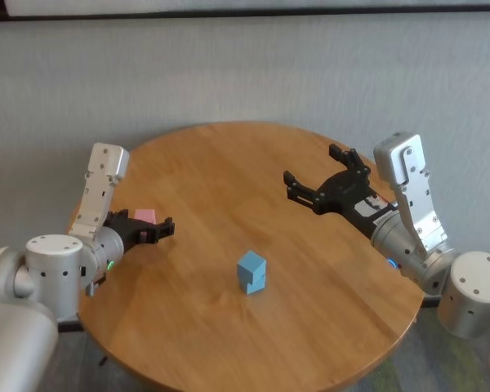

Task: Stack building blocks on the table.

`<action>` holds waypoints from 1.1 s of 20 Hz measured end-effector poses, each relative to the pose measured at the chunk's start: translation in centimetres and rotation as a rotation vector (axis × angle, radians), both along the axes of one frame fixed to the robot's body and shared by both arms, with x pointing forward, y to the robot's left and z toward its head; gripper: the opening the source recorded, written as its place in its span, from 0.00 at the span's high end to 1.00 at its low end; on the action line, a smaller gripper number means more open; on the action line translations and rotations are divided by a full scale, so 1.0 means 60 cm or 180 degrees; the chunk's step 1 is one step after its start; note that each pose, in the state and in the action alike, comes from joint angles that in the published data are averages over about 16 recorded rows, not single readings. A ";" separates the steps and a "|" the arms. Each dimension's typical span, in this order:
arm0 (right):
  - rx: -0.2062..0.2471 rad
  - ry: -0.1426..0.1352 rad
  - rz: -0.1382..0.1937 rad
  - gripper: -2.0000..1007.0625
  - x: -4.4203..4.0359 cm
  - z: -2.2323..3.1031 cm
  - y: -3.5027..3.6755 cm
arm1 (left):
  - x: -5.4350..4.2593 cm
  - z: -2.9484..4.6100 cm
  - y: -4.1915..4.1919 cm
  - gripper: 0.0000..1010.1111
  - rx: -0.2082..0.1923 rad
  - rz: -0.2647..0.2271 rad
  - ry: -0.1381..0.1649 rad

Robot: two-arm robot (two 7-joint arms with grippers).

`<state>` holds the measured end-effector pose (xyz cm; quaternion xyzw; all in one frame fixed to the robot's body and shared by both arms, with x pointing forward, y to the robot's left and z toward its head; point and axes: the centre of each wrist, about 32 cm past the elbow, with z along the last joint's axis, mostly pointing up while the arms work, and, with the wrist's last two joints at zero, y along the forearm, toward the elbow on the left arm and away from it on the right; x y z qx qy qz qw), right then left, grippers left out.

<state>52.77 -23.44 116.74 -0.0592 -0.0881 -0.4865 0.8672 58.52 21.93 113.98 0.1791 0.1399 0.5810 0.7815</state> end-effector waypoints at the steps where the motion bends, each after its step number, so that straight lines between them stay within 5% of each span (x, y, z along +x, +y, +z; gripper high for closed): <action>1: 0.0000 0.0000 0.0000 0.00 0.000 0.0000 0.000 | 0.001 0.000 0.000 0.01 0.0001 -0.0007 0.0014; 14: 0.0000 0.0000 0.0000 0.00 0.000 0.0000 0.000 | 0.004 0.002 0.002 0.02 -0.0008 -0.0022 0.0080; 22: 0.0000 0.0000 0.0000 0.00 0.000 0.0000 0.000 | 0.004 0.002 0.002 0.15 -0.0006 -0.0022 0.0074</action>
